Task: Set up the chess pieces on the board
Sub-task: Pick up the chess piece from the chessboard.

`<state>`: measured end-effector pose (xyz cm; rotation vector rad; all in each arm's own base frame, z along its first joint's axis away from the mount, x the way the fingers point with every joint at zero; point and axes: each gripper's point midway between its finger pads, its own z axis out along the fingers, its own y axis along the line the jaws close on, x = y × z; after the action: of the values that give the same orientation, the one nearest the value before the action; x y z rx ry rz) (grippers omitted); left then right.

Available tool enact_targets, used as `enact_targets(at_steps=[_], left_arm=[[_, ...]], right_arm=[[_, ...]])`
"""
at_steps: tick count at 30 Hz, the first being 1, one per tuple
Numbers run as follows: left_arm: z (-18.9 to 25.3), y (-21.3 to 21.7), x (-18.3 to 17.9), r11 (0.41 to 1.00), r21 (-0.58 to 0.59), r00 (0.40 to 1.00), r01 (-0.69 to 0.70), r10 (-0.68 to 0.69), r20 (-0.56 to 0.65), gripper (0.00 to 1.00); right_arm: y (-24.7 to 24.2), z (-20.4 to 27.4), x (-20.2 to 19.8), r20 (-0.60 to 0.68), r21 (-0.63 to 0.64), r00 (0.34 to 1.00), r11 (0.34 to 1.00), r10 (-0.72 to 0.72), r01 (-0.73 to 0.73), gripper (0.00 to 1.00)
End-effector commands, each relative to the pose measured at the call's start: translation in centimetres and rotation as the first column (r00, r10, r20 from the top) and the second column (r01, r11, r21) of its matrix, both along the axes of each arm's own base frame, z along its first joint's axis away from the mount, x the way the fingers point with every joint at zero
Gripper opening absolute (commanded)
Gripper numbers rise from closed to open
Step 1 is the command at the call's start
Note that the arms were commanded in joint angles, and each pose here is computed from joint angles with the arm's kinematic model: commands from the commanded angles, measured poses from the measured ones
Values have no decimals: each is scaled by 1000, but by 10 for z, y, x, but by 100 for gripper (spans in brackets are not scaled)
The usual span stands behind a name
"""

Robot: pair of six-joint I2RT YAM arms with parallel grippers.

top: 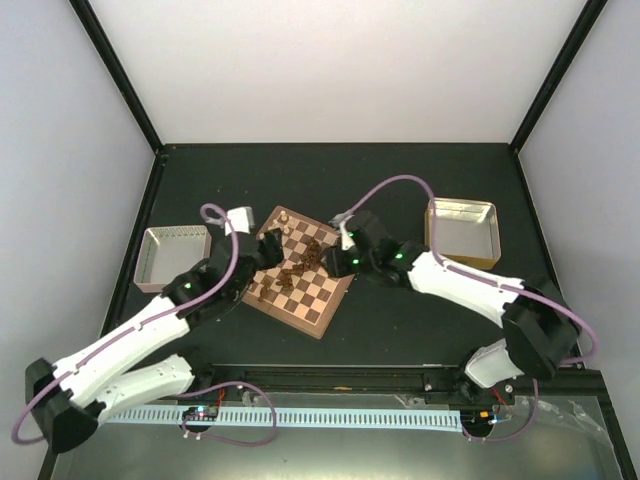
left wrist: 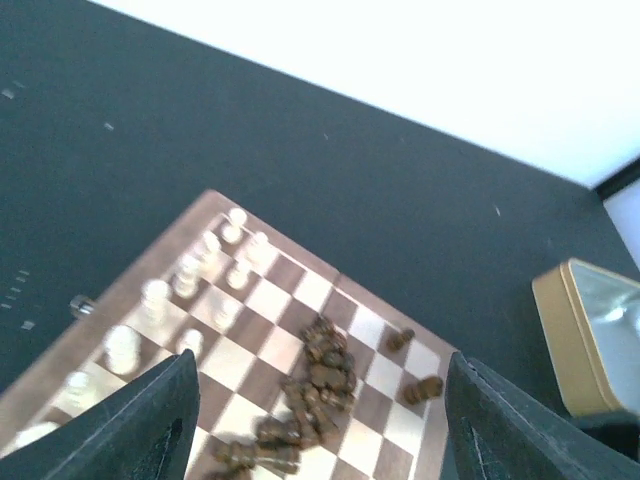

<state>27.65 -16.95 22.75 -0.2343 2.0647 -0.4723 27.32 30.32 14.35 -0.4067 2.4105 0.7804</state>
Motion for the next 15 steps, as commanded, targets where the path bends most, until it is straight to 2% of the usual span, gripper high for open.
enact_targets(at_steps=[1,6,11,15], left_arm=[[10,40,-6,996,24,995,-85,84,51,69],[12,62,-12,993,-1,991,-120,120,59,71],[8,73,-12,990,-19,989,-140,141,48,71],[4,74,-10,990,-28,990,-137,138,31,71]], right_arm=[[50,-3,-25,4,-33,983,982,184,-183,51],[84,-35,-40,-68,-116,964,958,257,-263,51],[100,-50,-44,-100,-152,954,943,283,-295,38],[105,-59,-43,-119,-182,950,934,288,-306,39]])
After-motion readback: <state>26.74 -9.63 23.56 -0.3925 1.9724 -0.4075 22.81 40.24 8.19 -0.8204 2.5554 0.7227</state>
